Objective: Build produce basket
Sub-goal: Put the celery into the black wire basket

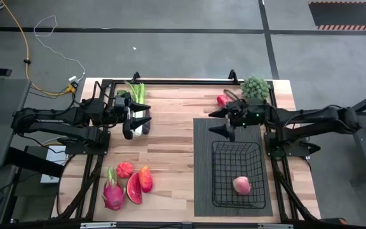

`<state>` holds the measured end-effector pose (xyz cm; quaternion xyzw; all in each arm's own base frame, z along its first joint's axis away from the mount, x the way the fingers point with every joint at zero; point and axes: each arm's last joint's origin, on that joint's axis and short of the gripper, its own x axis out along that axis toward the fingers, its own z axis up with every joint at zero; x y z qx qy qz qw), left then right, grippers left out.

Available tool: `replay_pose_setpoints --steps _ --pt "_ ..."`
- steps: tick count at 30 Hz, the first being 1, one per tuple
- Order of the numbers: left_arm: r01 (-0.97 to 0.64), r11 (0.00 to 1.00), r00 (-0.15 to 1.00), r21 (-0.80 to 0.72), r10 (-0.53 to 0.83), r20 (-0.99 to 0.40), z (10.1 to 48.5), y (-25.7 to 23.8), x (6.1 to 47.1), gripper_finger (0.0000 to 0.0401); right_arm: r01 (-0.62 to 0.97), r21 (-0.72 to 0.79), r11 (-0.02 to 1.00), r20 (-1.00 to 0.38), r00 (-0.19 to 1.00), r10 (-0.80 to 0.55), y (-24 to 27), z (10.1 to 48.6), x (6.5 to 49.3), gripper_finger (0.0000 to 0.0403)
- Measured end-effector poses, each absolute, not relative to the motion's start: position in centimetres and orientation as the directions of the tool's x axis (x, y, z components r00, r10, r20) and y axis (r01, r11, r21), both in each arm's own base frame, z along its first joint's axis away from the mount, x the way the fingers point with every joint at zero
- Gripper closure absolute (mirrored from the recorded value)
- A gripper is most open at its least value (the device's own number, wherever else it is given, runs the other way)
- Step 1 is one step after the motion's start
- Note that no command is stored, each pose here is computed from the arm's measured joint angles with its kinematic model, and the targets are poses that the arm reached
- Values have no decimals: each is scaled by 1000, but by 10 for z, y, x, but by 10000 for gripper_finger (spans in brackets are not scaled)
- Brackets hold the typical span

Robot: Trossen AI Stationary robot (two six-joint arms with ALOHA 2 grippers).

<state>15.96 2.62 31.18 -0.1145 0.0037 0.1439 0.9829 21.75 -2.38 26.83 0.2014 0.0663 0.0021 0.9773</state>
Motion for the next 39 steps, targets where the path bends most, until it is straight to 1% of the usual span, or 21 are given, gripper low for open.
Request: replay_pose_setpoints --steps 2,4,7,9,13,16,21,24,27,30,32,34,37,39 --pt "-290 930 957 -224 289 -41 312 26 160 158 8 383 924 -40 999 8 -28 263 213 20" --pt "-299 928 954 -223 298 -42 312 27 160 158 1 327 945 32 999 -12 -32 262 210 20" --pt "-301 927 953 -223 300 -42 312 27 160 158 7 251 968 76 997 -27 -35 260 207 20" --pt "-301 927 953 -223 300 -42 312 27 160 158 -3 279 960 101 994 -27 -35 263 207 20" --pt "-302 927 953 -223 300 -43 311 27 160 158 -28 418 908 116 993 -23 -35 269 208 20" --pt "-302 927 953 -222 300 -44 311 27 160 158 -37 473 880 120 993 -22 -35 271 209 20" --pt "-302 927 953 -222 300 -44 311 27 160 158 -39 470 882 133 991 -27 -36 276 210 20" --pt "-302 927 953 -223 300 -44 311 27 160 158 -2 475 880 149 986 -78 -37 281 210 20" --pt "-301 927 953 -224 299 -42 312 27 160 158 5 443 896 157 984 -83 -37 287 211 20" --pt "-328 908 944 -259 328 -45 311 27 159 158 22 434 901 121 989 -83 -38 289 213 20" --pt "-379 865 923 -328 377 -74 308 29 159 155 37 438 898 87 993 -84 -38 290 214 20" --pt "-431 829 902 -355 407 -145 301 30 159 149 55 442 895 48 995 -84 -38 289 214 20" --pt "-523 775 848 -355 434 -304 284 31 159 135 74 446 892 3 996 -85 -38 287 215 20" --pt "-604 715 785 -353 455 -420 271 32 157 125 78 451 889 -7 996 -85 -38 286 215 20"
